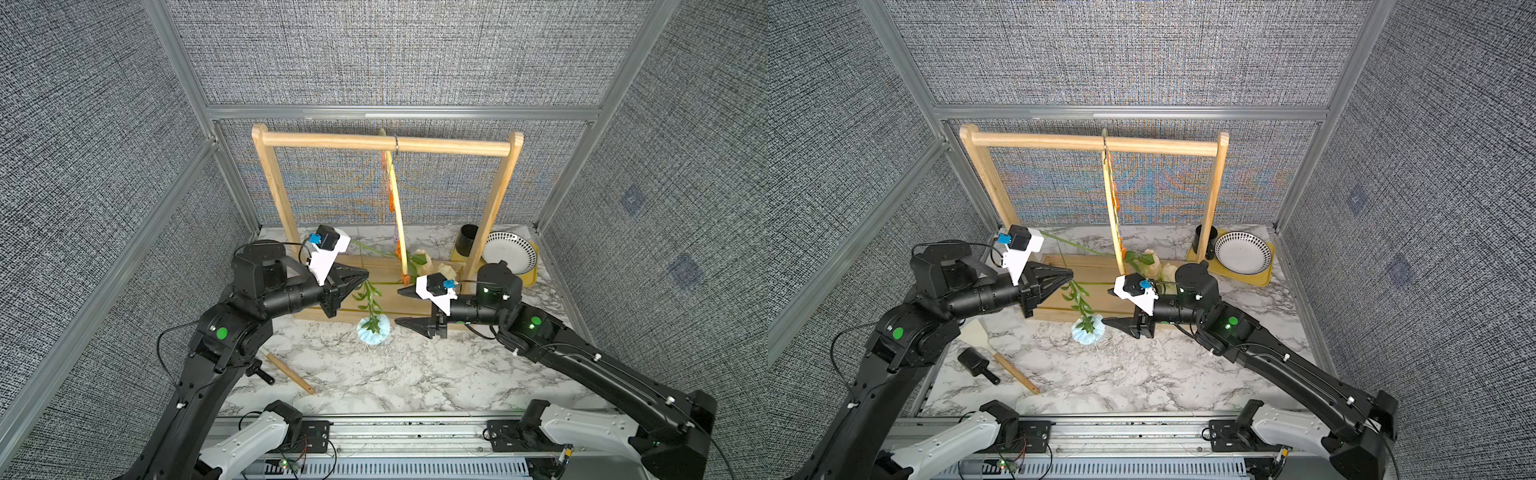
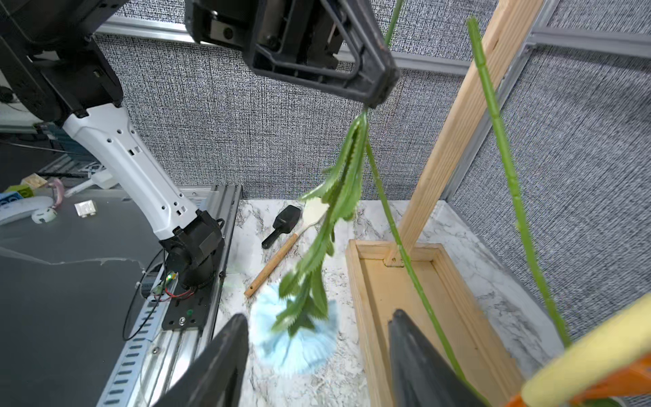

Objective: Dry the flowers on a clothes hanger
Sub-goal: Pick up the flower at the center of the board.

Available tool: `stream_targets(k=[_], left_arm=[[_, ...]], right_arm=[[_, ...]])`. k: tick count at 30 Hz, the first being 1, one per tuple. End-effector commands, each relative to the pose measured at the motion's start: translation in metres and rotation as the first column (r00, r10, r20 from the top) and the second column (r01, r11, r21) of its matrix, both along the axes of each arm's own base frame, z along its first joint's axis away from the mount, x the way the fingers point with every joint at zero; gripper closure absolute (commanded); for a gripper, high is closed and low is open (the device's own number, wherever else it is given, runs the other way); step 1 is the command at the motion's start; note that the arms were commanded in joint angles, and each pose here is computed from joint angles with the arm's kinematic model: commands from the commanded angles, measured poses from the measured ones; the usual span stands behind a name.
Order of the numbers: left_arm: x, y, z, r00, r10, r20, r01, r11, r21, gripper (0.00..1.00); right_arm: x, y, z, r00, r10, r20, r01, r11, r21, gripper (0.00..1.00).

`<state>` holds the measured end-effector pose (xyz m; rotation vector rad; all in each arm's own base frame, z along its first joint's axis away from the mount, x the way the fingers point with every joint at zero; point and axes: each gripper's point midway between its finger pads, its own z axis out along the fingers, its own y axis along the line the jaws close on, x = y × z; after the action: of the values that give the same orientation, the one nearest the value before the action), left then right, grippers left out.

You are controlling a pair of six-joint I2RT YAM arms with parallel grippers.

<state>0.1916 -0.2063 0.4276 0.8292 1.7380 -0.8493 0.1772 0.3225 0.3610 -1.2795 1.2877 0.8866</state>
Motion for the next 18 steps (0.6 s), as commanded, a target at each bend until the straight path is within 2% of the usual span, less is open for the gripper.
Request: stream_targets(k=[1,4,7,10,12,14,15,18], left_arm=[[0.014,0.029,-0.018,0.981,0.192,-0.031,-0.188,0.977,0.105,0.98],[0.017,0.055,-0.029,0.942,0.331,-0.054,-0.316,0.931,0.183,0.98],[0.009,0.083,-0.024,0.894,0.445,-0.042,-0.430,0.882,0.192,0.98],[-0.007,0.100,-0.014,0.870,0.491,-0.041,-0.478,0.863,0.165,0.98],[-0.016,0.104,-0.011,0.866,0.497,-0.052,-0.486,0.862,0.145,0.98],[-0.021,0.115,-0.011,0.843,0.536,-0.057,-0.523,0.839,0.149,0.98],[-0.023,0.123,-0.011,0.822,0.567,-0.050,-0.555,0.818,0.153,0.98],[-0.022,0.158,-0.015,0.710,0.704,-0.011,-0.691,0.699,0.181,0.98]], right_arm=[[0.009,-0.017,-0.001,0.997,-0.053,0.059,0.056,0.996,-0.062,0.34],[0.019,-0.031,0.015,0.989,-0.103,0.109,0.107,0.994,-0.033,0.34],[0.029,-0.045,0.035,0.971,-0.151,0.186,0.150,0.988,0.017,0.35],[0.043,-0.060,0.052,0.945,-0.212,0.247,0.202,0.977,0.066,0.35],[0.055,-0.068,0.057,0.934,-0.243,0.261,0.230,0.970,0.078,0.35],[0.073,-0.076,0.058,0.925,-0.281,0.254,0.272,0.960,0.071,0.37],[0.083,-0.080,0.057,0.922,-0.304,0.240,0.297,0.953,0.065,0.37],[0.108,-0.085,0.055,0.918,-0.346,0.196,0.346,0.938,0.038,0.40]])
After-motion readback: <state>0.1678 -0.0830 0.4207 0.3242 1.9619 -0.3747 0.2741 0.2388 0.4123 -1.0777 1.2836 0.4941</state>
